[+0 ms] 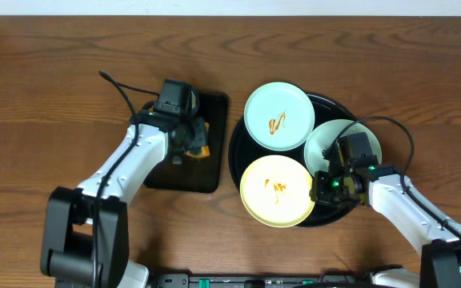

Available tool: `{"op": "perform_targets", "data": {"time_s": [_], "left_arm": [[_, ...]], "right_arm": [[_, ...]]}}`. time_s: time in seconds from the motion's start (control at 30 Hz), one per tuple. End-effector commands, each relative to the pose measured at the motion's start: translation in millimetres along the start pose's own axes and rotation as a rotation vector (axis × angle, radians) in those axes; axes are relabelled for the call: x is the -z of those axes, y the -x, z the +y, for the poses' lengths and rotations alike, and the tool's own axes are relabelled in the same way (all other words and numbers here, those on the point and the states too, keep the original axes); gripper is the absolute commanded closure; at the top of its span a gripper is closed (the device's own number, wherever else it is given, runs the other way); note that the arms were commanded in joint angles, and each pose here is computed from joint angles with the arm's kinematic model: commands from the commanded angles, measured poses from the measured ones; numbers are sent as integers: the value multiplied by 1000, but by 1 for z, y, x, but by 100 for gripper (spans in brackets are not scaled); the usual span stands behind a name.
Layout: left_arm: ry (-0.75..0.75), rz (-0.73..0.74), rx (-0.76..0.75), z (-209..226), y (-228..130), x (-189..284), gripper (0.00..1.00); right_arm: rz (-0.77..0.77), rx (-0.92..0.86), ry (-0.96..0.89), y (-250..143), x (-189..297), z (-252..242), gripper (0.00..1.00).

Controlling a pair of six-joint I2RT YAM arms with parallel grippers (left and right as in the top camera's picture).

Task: Clean dirty plates on tray and stack at the side
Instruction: 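Move the sponge over the yellow plate and scrub it with the left gripper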

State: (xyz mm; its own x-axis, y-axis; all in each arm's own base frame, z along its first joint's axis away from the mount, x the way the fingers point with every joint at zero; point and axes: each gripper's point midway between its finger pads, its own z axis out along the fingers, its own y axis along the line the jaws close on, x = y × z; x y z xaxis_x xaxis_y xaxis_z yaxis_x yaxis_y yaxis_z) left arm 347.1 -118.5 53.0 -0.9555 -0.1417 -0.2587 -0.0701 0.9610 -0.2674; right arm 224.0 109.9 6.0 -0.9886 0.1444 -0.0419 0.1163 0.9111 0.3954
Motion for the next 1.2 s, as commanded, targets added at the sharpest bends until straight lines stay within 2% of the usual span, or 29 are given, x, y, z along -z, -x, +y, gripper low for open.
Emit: {"op": "perform_targets", "data": {"time_s": [0.0,0.27,0.67,0.83,1.07,1.17], "left_arm": [[-33,27,0,-13,-2,-2,93],[-34,79,-81,-37,-25,-14,92],[-93,78,-125,-55,-28,-7,92],[-149,25,-167,-67,-19,10,92],[-126,-101,-201,-67,-2,43,92],[-177,-126,-205,-79,-2,58,92]], "right_arm": [[17,-5,-1,-5,-2,-1,99],[17,-5,-1,-5,-2,-1,99],[17,-5,-1,-5,-2,-1,99],[17,-5,-1,-5,-2,-1,99],[17,-5,-1,-5,-2,-1,99],[17,-5,-1,-5,-2,-1,99]]}}
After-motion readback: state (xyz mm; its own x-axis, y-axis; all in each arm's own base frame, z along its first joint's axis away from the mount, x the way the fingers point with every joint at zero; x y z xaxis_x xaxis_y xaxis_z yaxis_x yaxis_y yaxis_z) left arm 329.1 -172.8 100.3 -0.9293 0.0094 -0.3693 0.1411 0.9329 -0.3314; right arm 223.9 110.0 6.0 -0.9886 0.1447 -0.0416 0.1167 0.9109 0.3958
